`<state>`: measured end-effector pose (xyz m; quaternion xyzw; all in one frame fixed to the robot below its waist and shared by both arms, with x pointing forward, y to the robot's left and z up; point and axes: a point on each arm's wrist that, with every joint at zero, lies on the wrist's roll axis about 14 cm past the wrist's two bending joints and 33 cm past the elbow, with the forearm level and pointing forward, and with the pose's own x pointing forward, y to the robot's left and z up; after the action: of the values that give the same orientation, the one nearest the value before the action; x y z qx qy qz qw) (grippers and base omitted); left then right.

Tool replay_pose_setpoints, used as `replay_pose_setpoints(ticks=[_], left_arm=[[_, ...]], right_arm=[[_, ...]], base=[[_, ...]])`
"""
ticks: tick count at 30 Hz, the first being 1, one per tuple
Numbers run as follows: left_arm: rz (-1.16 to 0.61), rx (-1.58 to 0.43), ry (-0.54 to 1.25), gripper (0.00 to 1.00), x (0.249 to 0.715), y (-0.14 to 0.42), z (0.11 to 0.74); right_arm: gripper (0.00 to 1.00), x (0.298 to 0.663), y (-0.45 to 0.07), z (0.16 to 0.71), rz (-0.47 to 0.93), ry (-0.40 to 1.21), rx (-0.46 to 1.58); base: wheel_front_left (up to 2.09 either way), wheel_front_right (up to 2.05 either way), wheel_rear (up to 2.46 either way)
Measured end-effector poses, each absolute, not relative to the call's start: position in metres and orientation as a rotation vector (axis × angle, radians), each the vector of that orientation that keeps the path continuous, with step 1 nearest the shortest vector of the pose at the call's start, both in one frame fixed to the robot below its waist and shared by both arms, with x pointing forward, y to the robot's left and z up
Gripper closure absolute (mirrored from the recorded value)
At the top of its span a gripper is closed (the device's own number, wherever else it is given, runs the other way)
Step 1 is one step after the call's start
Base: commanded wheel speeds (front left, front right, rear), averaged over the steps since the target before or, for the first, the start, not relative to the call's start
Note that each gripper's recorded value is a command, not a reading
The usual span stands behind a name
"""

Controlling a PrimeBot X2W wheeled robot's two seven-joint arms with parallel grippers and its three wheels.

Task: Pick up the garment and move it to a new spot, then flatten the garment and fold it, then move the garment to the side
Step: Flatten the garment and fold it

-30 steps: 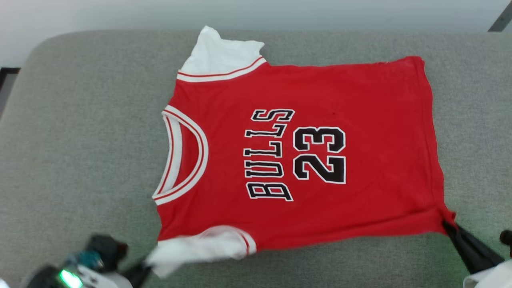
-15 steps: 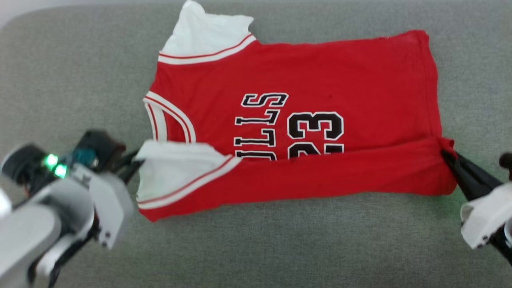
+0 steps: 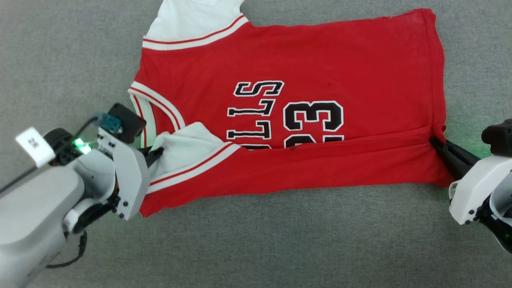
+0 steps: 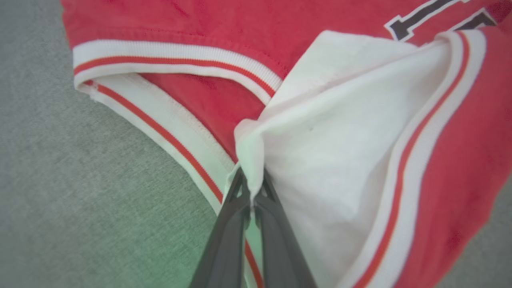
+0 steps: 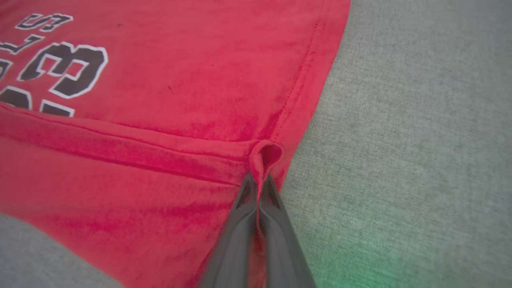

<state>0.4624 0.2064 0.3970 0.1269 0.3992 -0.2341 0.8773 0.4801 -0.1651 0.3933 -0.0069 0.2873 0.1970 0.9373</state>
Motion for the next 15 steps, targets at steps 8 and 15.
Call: replay_pose_setpoints(ticks=[8,15], left_arm=[[-0.449,0.145,0.898,0.03,0.462,0.206,0.39],[-0.401,0.071,0.878,0.0,0.461,0.21,0.402]], right_arm=[[1.0,0.481,-0.164,0.392,0.408,0.636,-0.015],[0.0,0.479,-0.163,0.4,0.415,0.654,-0.028]], base=[[0.0,0.0,0.0],[0.0,0.0,0.0]])
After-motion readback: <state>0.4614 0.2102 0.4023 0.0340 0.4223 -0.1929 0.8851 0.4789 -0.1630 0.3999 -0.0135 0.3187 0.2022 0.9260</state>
